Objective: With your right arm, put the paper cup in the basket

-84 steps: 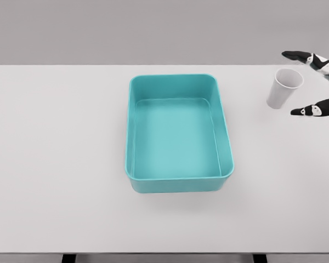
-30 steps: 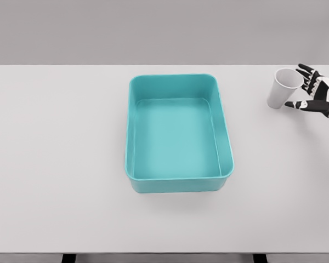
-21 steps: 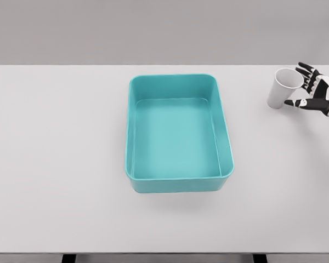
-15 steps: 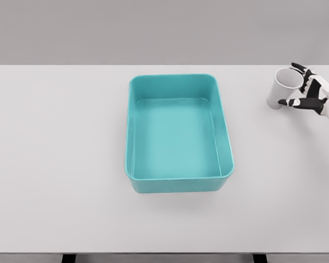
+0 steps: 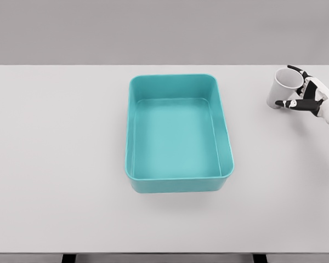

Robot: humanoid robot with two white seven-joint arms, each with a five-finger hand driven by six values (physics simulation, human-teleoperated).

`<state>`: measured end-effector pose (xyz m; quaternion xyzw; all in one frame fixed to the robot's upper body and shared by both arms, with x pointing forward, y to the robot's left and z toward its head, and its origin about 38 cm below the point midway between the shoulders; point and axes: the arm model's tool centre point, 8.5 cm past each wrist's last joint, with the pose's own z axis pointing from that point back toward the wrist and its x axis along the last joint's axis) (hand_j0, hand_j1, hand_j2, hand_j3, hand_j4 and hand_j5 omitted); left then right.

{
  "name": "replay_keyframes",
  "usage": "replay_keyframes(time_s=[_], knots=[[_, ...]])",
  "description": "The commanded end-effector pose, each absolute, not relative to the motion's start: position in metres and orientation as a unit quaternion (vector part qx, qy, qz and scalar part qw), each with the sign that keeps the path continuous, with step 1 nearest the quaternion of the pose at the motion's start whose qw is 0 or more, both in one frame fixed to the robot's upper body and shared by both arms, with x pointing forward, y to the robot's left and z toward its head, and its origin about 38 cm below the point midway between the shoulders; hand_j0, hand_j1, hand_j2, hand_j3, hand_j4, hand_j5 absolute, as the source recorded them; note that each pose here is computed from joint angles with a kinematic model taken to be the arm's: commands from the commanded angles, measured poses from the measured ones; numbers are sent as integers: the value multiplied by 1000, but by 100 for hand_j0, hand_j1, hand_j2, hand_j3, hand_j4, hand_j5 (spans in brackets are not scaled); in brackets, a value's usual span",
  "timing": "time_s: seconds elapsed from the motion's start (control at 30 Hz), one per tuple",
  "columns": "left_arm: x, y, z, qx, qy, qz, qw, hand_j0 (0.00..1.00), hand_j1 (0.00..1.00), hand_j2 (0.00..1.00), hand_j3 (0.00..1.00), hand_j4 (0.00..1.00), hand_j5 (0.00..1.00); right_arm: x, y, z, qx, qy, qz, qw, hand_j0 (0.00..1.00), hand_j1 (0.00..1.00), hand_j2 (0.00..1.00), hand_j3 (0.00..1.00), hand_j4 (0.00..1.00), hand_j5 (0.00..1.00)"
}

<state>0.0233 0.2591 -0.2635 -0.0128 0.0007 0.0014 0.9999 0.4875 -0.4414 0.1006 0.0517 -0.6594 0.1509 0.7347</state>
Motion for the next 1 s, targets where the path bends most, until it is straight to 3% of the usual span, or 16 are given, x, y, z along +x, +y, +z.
replay_keyframes(time_s=[0.0,0.13,0.17,0.23,0.47,0.97], knots=[[23,259,-263,-13,1,1,1000,100,100,100,100,100,100,489,-437,99,52,-656,159,736,88,88,88,88,88,88],[22,259,-264,-13,2,1,1000,100,100,100,100,100,100,489,-435,98,52,-654,162,737,87,87,87,87,87,87],[23,259,-263,-13,1,1,1000,100,100,100,100,100,100,489,-435,97,51,-653,165,738,80,80,80,80,80,80],[23,259,-263,-13,1,1,1000,100,100,100,100,100,100,489,-433,96,52,-652,166,738,79,79,79,79,79,79],[23,259,-263,-13,1,1,1000,100,100,100,100,100,100,490,-433,100,46,-653,176,735,60,60,60,60,60,60],[23,259,-263,-13,1,1,1000,100,100,100,100,100,100,496,-410,147,48,-703,229,671,57,57,57,57,57,57]])
